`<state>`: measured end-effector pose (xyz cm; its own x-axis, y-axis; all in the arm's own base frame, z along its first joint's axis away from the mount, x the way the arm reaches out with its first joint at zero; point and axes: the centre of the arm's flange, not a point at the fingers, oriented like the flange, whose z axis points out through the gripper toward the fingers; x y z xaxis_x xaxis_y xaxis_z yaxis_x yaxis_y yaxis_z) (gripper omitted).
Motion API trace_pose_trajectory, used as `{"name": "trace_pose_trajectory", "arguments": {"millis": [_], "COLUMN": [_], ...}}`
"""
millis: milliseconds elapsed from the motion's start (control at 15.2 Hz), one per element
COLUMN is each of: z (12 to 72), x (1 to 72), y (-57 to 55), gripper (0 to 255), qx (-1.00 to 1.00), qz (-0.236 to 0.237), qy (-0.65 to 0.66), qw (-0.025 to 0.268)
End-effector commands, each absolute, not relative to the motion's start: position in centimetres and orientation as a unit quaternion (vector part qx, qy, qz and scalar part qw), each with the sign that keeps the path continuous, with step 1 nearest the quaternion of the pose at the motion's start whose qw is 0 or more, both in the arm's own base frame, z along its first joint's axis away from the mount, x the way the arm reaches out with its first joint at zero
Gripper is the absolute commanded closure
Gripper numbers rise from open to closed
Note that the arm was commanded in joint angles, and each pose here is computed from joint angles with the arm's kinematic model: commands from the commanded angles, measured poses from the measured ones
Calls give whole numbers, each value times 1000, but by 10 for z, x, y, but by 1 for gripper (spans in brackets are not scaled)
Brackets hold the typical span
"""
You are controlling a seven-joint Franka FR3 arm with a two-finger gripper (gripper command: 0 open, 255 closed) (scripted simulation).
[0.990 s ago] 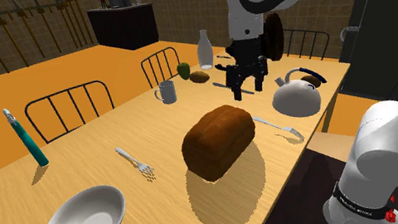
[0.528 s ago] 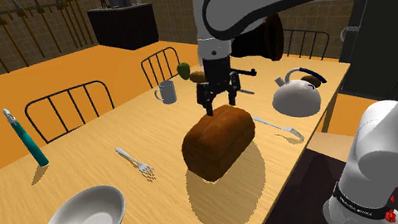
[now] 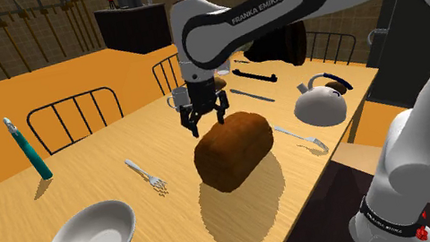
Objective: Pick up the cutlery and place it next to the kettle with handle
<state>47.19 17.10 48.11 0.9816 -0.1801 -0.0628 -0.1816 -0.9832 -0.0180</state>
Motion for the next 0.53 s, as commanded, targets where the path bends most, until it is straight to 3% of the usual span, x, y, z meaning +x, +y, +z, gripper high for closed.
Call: {"name": "trace_pose_trajectory", "arguments": {"millis": [0, 462], "z": [457, 417], "x": [489, 547], "y": [196, 258], "gripper": [0, 0], "qx": [-994, -994], "qz": [52, 45], "qy": [97, 100], "qw": [25, 13]}}
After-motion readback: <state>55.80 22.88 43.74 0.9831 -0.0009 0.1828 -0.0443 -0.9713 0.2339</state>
